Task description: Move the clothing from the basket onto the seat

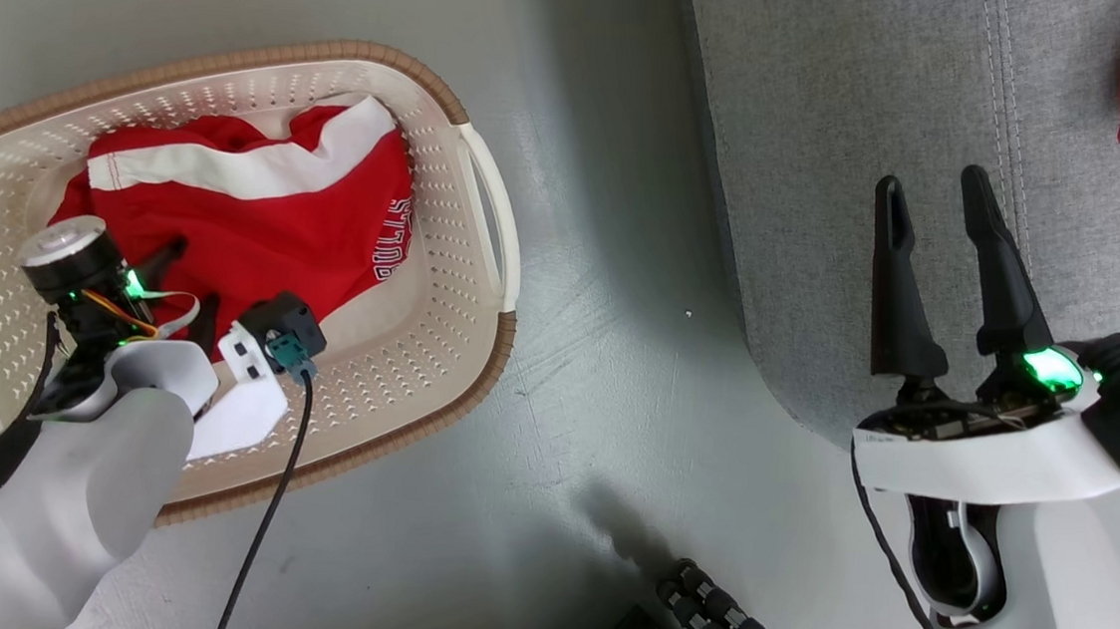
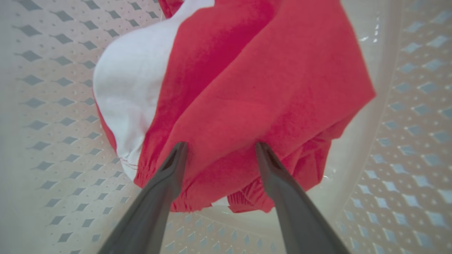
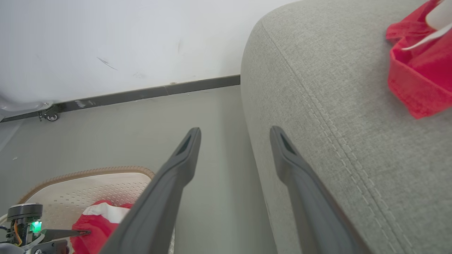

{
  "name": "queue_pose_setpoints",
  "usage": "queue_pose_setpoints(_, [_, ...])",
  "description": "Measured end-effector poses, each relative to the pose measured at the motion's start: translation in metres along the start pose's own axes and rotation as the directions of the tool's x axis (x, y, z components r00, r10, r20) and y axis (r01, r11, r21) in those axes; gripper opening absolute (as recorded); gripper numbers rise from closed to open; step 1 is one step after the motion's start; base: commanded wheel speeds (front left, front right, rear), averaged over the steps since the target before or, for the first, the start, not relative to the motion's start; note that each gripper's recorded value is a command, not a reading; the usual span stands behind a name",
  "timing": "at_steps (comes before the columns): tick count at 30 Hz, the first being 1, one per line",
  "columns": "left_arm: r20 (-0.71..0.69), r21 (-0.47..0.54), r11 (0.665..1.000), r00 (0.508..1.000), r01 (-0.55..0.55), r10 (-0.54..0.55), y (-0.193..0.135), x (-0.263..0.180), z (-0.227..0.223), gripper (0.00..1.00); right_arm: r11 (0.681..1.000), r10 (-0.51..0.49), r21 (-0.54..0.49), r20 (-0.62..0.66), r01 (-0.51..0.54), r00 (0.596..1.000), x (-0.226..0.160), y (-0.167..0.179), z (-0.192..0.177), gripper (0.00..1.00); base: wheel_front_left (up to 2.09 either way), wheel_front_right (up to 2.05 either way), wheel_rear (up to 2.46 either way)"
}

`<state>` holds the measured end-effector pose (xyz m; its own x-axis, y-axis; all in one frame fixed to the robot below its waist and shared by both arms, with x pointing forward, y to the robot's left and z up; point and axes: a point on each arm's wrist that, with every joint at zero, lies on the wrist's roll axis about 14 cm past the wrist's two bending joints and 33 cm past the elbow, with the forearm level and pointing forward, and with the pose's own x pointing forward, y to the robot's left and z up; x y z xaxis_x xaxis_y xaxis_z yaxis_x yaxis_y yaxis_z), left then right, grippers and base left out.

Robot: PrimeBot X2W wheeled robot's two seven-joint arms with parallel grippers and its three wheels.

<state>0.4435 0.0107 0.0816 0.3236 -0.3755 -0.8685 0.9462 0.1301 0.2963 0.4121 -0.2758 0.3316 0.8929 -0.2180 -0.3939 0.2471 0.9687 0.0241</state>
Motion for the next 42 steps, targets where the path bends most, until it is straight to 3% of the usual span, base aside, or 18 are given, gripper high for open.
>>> queue_pose_setpoints(10, [0.046, 0.003, 1.000, 0.999, -0.026, 0.026, 0.002, 0.007, 0.011, 0.98, 1.000, 0.009, -0.005, 0.003, -0.009, 1.000, 0.008, 0.002, -0.002, 1.00, 0.00, 0.00, 0.00])
queue_pose_setpoints(12, [0.041, 0.004, 1.000, 0.999, -0.024, 0.024, 0.001, 0.007, 0.009, 0.38, 1.000, 0.007, -0.005, -0.001, -0.007, 1.000, 0.007, 0.002, -0.003, 1.00, 0.00, 0.00, 0.00])
queue_pose_setpoints(13, [0.038, 0.004, 1.000, 0.999, -0.023, 0.022, 0.001, 0.007, 0.009, 0.27, 1.000, 0.007, -0.003, 0.004, -0.007, 1.000, 0.007, 0.001, -0.003, 1.00, 0.00, 0.00, 0.00])
queue_pose_setpoints(14, [0.035, 0.005, 1.000, 0.999, -0.021, 0.021, 0.000, 0.007, 0.008, 0.05, 1.000, 0.006, 0.000, 0.004, -0.006, 1.000, 0.007, 0.001, -0.003, 1.00, 0.00, 0.00, 0.00])
queue_pose_setpoints(15, [0.037, 0.004, 1.000, 0.999, -0.020, 0.020, 0.000, 0.007, 0.008, 0.00, 1.000, 0.005, 0.002, 0.003, -0.005, 1.000, 0.007, 0.001, -0.003, 1.00, 0.00, 0.00, 0.00])
queue_pose_setpoints(24, [0.076, -0.010, 1.000, 0.997, -0.026, 0.027, 0.000, 0.005, 0.018, 0.00, 1.000, 0.007, 0.006, 0.001, -0.007, 1.000, 0.009, 0.001, -0.004, 1.00, 0.00, 0.00, 0.00])
queue_pose_setpoints(29, [0.104, -0.020, 0.997, 0.992, -0.075, 0.077, 0.024, 0.005, 0.029, 0.00, 1.000, 0.019, 0.016, 0.020, -0.019, 1.000, 0.014, 0.005, 0.000, 1.00, 0.00, 0.00, 0.00])
queue_pose_setpoints(34, [0.157, -0.046, 0.995, 0.982, -0.094, 0.100, 0.026, -0.002, 0.056, 0.00, 0.999, 0.030, 0.025, 0.023, -0.031, 0.999, 0.016, 0.009, 0.001, 1.00, 0.00, 0.00, 0.00])
queue_pose_setpoints(42, [0.171, -0.055, 0.990, 0.976, -0.130, 0.137, 0.036, -0.018, 0.061, 0.00, 0.997, 0.058, 0.042, 0.035, -0.060, 0.998, 0.020, 0.020, 0.003, 1.00, 0.00, 0.00, 0.00])
